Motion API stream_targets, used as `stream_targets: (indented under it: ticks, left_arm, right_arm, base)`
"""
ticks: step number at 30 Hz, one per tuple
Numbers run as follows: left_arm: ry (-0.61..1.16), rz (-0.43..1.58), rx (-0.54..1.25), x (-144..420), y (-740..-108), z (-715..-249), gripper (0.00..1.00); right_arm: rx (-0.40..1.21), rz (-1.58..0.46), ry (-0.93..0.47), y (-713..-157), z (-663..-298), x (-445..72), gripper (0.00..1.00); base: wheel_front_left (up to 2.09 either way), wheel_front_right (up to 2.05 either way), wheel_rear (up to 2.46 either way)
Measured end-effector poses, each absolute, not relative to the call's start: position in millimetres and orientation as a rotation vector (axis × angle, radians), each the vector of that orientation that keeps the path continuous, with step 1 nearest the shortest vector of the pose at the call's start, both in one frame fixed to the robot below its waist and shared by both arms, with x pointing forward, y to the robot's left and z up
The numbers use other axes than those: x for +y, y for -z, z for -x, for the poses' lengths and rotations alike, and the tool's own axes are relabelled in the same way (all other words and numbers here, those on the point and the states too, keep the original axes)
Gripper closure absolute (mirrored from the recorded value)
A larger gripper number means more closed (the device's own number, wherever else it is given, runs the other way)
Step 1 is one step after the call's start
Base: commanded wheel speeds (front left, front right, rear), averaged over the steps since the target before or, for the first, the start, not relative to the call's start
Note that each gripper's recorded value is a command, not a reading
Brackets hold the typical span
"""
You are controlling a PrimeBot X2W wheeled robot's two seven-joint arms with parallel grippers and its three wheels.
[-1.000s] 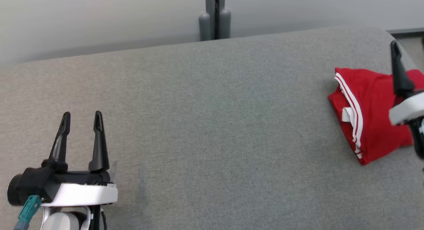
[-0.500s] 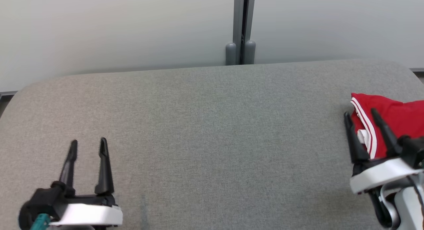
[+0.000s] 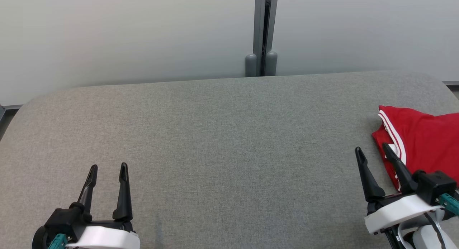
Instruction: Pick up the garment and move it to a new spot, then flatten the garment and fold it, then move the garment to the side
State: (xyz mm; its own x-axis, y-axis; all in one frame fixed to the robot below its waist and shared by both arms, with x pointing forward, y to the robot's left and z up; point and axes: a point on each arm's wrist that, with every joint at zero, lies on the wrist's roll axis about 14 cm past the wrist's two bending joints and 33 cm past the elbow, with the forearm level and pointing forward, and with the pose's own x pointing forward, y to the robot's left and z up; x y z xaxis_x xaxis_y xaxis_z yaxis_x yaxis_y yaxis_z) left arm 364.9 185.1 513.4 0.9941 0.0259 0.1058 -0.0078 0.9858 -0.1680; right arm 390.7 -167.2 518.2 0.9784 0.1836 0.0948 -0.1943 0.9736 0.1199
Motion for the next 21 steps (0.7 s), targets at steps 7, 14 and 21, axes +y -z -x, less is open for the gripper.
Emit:
stream_targets:
  ticks: [7, 14, 21]
  left_arm:
    - [-0.009, 0.163, -0.103, 183.7, -511.9, -364.2, 0.0]
    - [-0.009, 0.164, -0.098, 184.3, -510.1, -363.0, 0.0]
    - [-0.005, 0.169, -0.094, 183.2, -509.0, -362.7, 0.0]
  right_arm:
    - [-0.089, -0.133, -0.205, -519.9, -389.4, -161.2, 0.0]
    - [-0.092, -0.131, -0.212, -520.8, -389.5, -157.9, 0.0]
    - [-0.096, -0.134, -0.209, -521.9, -388.9, -158.0, 0.0]
  base:
    - [0.0, 0.0, 0.0]
    - [0.0, 0.0, 0.0]
    - [0.0, 0.0, 0.0]
